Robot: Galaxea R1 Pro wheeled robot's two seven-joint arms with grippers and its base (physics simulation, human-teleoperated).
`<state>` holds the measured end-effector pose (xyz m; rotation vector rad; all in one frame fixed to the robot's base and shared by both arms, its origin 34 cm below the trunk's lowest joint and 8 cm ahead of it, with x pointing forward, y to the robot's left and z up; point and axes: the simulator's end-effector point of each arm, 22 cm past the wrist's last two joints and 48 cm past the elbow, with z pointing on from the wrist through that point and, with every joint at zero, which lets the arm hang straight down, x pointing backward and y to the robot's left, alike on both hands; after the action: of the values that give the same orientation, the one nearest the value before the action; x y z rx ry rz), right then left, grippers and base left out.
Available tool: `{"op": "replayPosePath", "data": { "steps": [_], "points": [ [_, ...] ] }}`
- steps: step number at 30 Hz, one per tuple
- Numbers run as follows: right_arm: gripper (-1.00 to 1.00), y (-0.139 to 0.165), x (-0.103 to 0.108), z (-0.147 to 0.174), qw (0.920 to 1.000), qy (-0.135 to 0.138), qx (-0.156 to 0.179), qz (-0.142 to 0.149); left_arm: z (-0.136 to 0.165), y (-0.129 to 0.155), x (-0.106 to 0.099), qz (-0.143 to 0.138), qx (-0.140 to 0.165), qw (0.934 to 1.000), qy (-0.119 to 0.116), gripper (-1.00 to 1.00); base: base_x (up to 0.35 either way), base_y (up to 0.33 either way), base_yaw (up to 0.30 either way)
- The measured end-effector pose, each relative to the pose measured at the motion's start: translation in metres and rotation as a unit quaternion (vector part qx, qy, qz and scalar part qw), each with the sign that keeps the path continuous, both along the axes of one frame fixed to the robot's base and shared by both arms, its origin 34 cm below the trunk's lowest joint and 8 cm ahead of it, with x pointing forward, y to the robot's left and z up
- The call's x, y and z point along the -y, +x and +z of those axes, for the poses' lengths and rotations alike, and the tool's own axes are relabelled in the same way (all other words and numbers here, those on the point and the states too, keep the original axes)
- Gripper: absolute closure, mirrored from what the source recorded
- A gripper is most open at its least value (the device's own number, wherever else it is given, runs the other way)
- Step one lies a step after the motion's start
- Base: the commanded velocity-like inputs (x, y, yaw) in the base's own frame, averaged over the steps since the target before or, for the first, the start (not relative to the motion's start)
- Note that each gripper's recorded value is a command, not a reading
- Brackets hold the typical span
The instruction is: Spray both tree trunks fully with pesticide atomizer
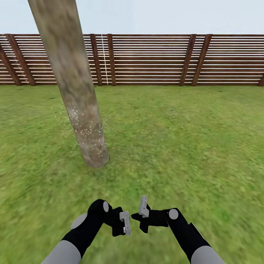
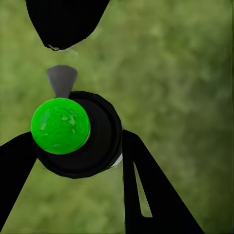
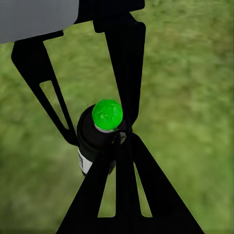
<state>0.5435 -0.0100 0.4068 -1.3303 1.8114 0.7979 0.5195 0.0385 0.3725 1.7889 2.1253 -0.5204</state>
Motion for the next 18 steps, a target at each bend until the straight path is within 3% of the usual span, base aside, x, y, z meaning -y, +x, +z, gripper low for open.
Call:
{"op": "replayPosePath", "data": {
  "steps": [5,14,18],
  "points": [
    [1.00,0.0000,0.0000,0.0000,1.0000,0.000,0.000,0.000,0.0047,-0.0018,0.0095,0.009,-0.009,0.9996,-0.025,1.00,0.000,0.000,0.000],
    [1.00,-0.0001,-0.0001,0.0000,1.0000,0.000,0.000,0.000,0.0053,-0.0014,0.0098,0.010,-0.009,0.9996,-0.026,1.00,0.000,0.000,0.000],
    [1.00,-0.0002,-0.0002,0.0000,1.0000,0.000,0.000,0.001,0.0003,-0.0015,0.0013,0.011,-0.012,0.9997,-0.016,1.00,0.000,0.000,0.000]
  ]
}}
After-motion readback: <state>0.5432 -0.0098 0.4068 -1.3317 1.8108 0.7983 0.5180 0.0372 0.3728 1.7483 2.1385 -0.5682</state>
